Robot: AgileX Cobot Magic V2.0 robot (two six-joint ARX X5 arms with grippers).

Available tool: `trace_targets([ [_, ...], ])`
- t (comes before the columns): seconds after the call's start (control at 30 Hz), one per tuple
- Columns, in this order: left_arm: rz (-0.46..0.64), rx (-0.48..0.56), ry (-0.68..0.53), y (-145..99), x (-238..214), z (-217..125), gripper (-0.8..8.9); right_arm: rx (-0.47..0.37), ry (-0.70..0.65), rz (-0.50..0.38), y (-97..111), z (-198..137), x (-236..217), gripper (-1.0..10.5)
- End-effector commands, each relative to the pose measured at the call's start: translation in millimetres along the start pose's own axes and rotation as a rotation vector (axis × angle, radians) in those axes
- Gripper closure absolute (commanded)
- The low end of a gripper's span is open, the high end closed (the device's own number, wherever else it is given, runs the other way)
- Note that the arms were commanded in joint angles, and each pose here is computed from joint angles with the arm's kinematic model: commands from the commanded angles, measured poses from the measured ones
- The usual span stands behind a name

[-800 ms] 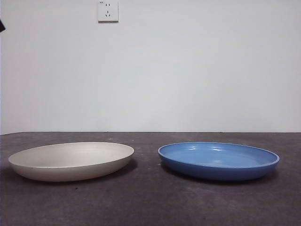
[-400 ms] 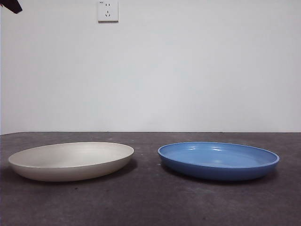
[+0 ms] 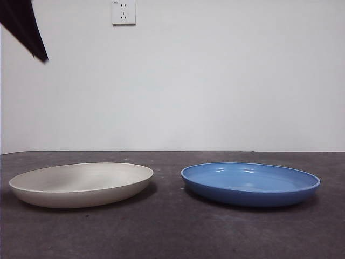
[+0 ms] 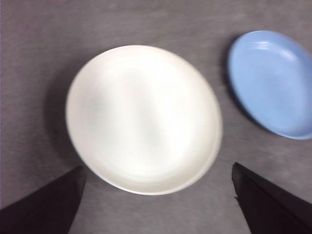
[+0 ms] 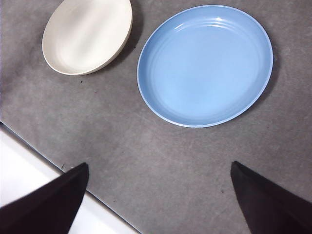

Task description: Pick up the white plate, put it on the blue plate, put it on desk

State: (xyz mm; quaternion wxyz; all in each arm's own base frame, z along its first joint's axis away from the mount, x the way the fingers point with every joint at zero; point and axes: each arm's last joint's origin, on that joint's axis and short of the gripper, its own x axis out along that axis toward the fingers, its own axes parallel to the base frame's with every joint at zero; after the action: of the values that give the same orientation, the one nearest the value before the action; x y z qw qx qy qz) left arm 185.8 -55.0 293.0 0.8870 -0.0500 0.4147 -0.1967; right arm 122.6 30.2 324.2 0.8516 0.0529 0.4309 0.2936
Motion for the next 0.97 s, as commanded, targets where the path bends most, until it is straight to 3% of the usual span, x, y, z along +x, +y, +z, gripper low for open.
trace_targets([
  [0.03,0.039,0.001,0.025,3,17,16,3.48,-0.003,-0.02,0.005,2,4,-3,4.8],
  [0.23,0.15,0.012,0.096,20,57,39,3.48,0.0,-0.02,0.005,2,4,-3,4.8],
  [0.47,0.193,-0.052,0.174,50,96,49,3.48,0.0,-0.02,0.005,2,4,-3,4.8],
  [0.7,0.084,-0.11,0.225,70,126,44,3.49,-0.001,-0.024,0.004,2,5,-3,4.8],
  [0.97,0.076,-0.122,0.26,78,150,38,3.5,-0.002,-0.024,0.004,2,5,-3,4.8],
])
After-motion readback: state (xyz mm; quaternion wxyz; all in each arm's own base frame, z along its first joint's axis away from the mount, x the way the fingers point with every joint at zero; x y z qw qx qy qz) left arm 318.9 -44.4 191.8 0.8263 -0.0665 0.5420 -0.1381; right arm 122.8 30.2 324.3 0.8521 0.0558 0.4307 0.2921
